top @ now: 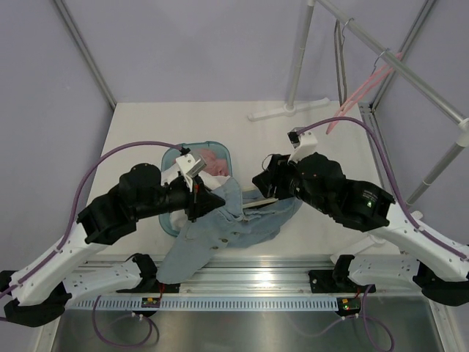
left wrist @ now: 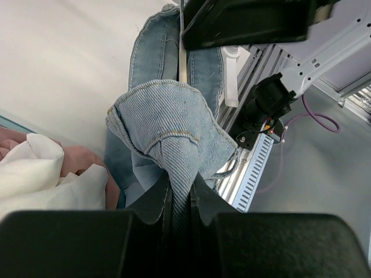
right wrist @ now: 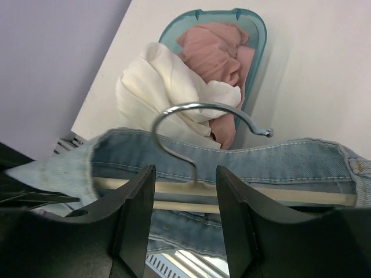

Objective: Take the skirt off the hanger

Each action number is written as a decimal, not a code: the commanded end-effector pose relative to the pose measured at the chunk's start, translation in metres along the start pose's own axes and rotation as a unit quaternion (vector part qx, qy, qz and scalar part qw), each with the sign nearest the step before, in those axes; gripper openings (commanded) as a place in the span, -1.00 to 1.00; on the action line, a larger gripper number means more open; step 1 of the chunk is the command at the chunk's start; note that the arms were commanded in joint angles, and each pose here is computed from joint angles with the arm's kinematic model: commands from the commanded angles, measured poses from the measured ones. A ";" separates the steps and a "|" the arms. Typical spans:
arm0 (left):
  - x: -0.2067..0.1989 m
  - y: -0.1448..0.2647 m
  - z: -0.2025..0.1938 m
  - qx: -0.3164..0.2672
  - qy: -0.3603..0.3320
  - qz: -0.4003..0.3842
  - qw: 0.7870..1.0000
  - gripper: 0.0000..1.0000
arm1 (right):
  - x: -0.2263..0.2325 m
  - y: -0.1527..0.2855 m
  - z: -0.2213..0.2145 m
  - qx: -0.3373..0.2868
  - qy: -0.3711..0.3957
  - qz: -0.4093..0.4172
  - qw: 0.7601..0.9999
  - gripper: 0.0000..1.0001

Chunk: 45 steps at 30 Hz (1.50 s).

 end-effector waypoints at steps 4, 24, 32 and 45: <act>-0.011 0.009 0.033 -0.081 -0.001 -0.035 0.996 -1.00 | 0.005 -0.001 0.004 -0.022 -0.005 0.027 0.999 0.04; -0.018 0.011 0.014 -0.098 -0.002 -0.067 0.993 0.98 | -0.006 0.027 0.027 -0.063 -0.029 -0.037 0.997 -1.00; -0.012 0.004 -0.026 -0.061 0.011 -0.053 0.997 0.98 | -0.001 0.067 0.051 -0.081 -0.040 -0.017 0.996 -1.00; 0.002 0.004 -0.025 -0.036 0.018 0.021 0.999 -1.00 | -0.038 0.131 0.067 -0.134 -0.063 -0.044 0.988 -1.00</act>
Point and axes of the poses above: each gripper's point midway between its finger pads, its own y axis back along the fingers, its own x axis along the line the jaws close on, z = x × y, the point moved 7 cm from there along y, back along the fingers, and after that the axes turned 13 degrees about -y, right-handed, at the moved point
